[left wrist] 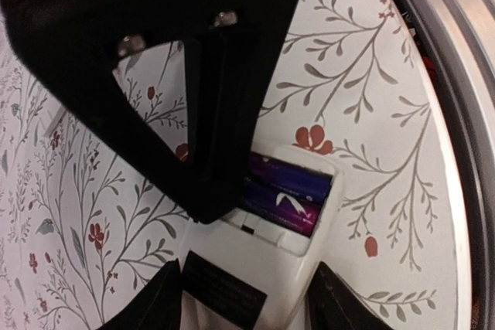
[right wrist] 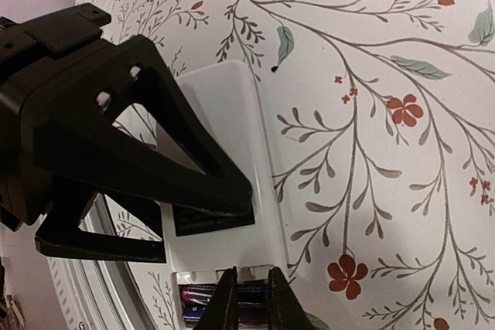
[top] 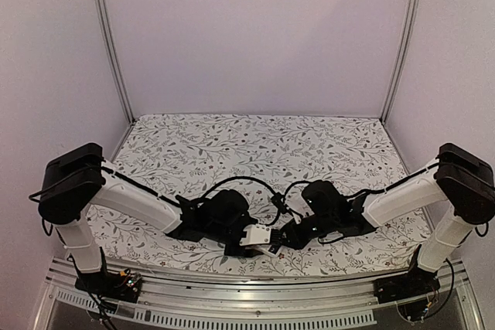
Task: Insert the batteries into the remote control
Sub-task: Load the battery into the battery compartment.
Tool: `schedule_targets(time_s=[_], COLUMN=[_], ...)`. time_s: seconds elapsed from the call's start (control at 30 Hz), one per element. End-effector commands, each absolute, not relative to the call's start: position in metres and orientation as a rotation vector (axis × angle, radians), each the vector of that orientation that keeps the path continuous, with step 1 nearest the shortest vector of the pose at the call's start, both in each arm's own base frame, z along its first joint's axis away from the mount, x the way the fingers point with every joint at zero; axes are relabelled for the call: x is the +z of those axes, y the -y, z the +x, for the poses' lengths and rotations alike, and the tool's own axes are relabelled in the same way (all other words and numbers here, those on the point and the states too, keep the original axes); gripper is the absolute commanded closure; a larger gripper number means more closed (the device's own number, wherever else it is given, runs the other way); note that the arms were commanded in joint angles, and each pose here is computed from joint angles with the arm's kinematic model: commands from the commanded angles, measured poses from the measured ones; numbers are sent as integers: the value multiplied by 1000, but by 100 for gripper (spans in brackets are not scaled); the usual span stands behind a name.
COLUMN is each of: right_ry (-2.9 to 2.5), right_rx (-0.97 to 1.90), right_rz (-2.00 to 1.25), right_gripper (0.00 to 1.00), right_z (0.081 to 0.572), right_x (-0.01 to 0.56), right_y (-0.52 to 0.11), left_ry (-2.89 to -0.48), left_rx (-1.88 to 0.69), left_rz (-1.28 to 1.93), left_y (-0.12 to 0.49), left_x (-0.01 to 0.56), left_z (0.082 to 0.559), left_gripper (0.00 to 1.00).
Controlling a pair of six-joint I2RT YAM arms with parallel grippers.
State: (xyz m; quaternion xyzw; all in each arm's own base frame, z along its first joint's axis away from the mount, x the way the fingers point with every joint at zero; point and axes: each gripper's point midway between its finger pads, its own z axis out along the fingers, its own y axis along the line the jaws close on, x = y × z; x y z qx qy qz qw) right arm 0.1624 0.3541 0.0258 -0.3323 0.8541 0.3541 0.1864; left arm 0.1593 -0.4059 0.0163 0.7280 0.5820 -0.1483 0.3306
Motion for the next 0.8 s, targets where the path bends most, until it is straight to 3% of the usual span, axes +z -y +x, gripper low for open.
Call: schedule_targets(time_s=[0.0,0.77], right_ry=[-2691,-2479], right_rx=[747,954], right_rz=[-989,-930], right_gripper=[85,78], right_z=[131,170], right_x=[-23,61], right_y=[-299,-354], left_ry=[-1733,-1712], left_rx=[-297,-247], left_rz=[2045,2071], left_y=[357,355], left_x=[-43,-49], left_z=[145,139], left_gripper=[46,46])
